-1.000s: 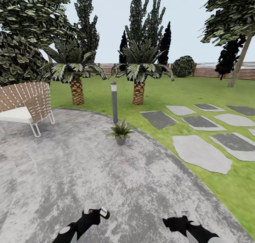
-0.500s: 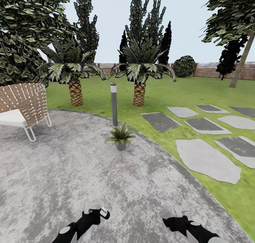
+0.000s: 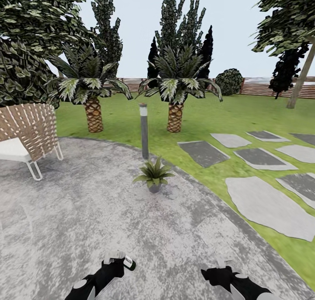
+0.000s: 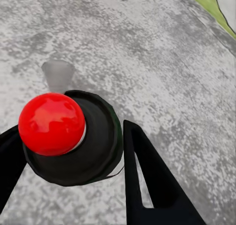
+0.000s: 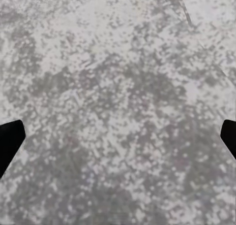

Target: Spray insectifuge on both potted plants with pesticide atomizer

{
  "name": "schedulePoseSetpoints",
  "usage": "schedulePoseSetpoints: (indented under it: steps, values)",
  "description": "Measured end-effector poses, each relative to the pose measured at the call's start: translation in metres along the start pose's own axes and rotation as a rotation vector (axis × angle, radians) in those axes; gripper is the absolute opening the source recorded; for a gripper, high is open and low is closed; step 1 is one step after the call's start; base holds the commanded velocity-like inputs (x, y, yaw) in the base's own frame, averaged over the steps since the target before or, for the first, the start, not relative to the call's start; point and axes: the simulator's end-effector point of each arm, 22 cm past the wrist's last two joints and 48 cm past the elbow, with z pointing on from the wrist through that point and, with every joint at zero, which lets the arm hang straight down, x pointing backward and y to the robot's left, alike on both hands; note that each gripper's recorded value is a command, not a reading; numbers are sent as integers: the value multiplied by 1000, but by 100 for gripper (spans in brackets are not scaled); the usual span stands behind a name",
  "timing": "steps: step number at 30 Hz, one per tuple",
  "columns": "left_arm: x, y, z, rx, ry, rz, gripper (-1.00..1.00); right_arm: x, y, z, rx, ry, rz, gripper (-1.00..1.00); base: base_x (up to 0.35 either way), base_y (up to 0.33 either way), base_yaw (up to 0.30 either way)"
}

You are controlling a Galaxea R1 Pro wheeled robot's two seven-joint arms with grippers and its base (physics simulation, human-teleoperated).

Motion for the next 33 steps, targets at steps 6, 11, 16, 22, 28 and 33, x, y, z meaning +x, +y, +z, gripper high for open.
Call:
schedulePoseSetpoints:
  steps: [6,11,16,22,28,33]
  values:
    - [-2,-1,0,4,-4,2,-100,-2,0,-1,-1,-5,4,100,201,260,-169]
    - [-5,-2,-1,4,-8,4,-100,-4,0,-2,-1,-10,5,100,169,275,-208]
    - [-7,-2,-1,5,-13,6,-100,-7,0,-3,-2,-15,4,100,161,279,-210]
    - [-10,-2,-2,5,-19,9,-100,-9,0,-4,-1,-20,2,100,160,279,-206]
    - [-12,-3,-3,5,-22,10,-100,-11,1,-5,-2,-24,0,100,160,279,-142]
    - [-12,-3,-3,6,-23,11,-100,-12,0,-5,0,-25,1,100,160,279,-18]
